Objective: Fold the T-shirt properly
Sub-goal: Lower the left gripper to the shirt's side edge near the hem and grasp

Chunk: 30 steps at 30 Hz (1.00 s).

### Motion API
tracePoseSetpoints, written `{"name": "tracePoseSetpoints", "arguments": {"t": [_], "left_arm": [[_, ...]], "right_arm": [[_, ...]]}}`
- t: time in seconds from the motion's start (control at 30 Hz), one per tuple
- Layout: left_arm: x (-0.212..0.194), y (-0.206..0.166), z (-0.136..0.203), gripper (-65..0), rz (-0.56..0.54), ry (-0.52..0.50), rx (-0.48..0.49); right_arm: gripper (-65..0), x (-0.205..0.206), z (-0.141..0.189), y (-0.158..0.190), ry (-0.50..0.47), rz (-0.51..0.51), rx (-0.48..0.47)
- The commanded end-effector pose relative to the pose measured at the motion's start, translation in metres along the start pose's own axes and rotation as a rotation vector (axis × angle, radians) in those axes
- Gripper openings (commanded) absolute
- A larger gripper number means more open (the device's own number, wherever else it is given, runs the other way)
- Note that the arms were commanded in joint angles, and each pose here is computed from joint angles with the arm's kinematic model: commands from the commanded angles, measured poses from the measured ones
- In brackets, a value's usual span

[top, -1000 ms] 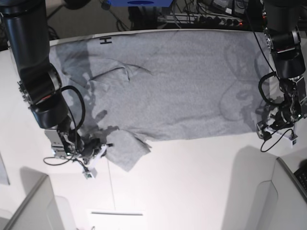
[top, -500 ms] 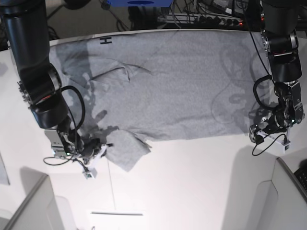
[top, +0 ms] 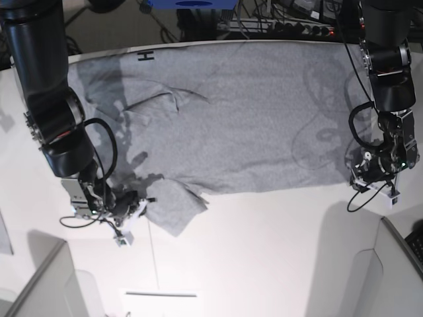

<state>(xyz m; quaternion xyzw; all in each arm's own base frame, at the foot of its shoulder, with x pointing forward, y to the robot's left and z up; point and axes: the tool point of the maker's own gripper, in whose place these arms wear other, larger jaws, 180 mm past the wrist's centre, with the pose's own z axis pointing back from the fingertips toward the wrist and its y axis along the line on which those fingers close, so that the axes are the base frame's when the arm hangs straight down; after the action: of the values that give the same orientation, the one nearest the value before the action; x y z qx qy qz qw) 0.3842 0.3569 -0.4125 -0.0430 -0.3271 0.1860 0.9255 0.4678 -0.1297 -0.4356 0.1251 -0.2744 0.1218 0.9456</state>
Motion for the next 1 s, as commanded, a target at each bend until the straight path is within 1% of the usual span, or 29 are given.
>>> {"name": "tracePoseSetpoints", "arguments": {"t": [0.0, 0.07, 0.13, 0.17, 0.2, 0.33, 0.43, 0.6, 0.77, 0.83, 0.97], "left_arm": [[0.02, 0.002, 0.006, -37.7, -0.006, -0.043, -0.001], [0.02, 0.002, 0.006, -44.3, -0.006, -0.043, -0.001], [0.02, 0.002, 0.006, -54.3, -0.006, -0.043, -0.001], [0.02, 0.002, 0.006, -61.2, -0.006, -0.043, -0.001], [0.02, 0.002, 0.006, -65.0, -0.006, -0.043, -0.001], [0.02, 0.002, 0.006, -65.0, -0.006, -0.043, -0.001], [0.024, 0.001, 0.008, -65.0, -0.005, -0.054, -0.004], [0.029, 0.0, 0.009, -65.0, -0.004, -0.065, -0.006], [0.045, -0.014, 0.022, -65.0, -0.059, -0.131, -0.03], [0.05, -0.02, 0.027, -65.0, -0.081, -0.154, -0.039], [0.054, -0.025, 0.03, -65.0, -0.09, -0.166, -0.048]], "right_arm": [[-65.0, 0.019, 0.007, -0.004, -0.024, 0.014, -0.008], [-65.0, 0.019, 0.007, -0.004, -0.024, 0.014, -0.008], [-65.0, 0.018, 0.007, -0.004, -0.022, 0.013, -0.008], [-65.0, 0.018, 0.007, -0.004, -0.023, 0.012, -0.008], [-65.0, 0.019, 0.007, -0.004, -0.028, 0.001, -0.005], [-65.0, 0.022, 0.009, -0.007, -0.062, -0.07, 0.008], [-65.0, 0.023, 0.01, -0.008, -0.07, -0.084, 0.011], [-65.0, 0.023, 0.009, -0.006, -0.07, -0.086, 0.014], [-65.0, 0.024, 0.009, -0.006, -0.071, -0.086, 0.015], [-65.0, 0.03, 0.01, -0.002, -0.087, -0.075, 0.024], [-65.0, 0.035, 0.012, -0.001, -0.1, -0.067, 0.029]]}}
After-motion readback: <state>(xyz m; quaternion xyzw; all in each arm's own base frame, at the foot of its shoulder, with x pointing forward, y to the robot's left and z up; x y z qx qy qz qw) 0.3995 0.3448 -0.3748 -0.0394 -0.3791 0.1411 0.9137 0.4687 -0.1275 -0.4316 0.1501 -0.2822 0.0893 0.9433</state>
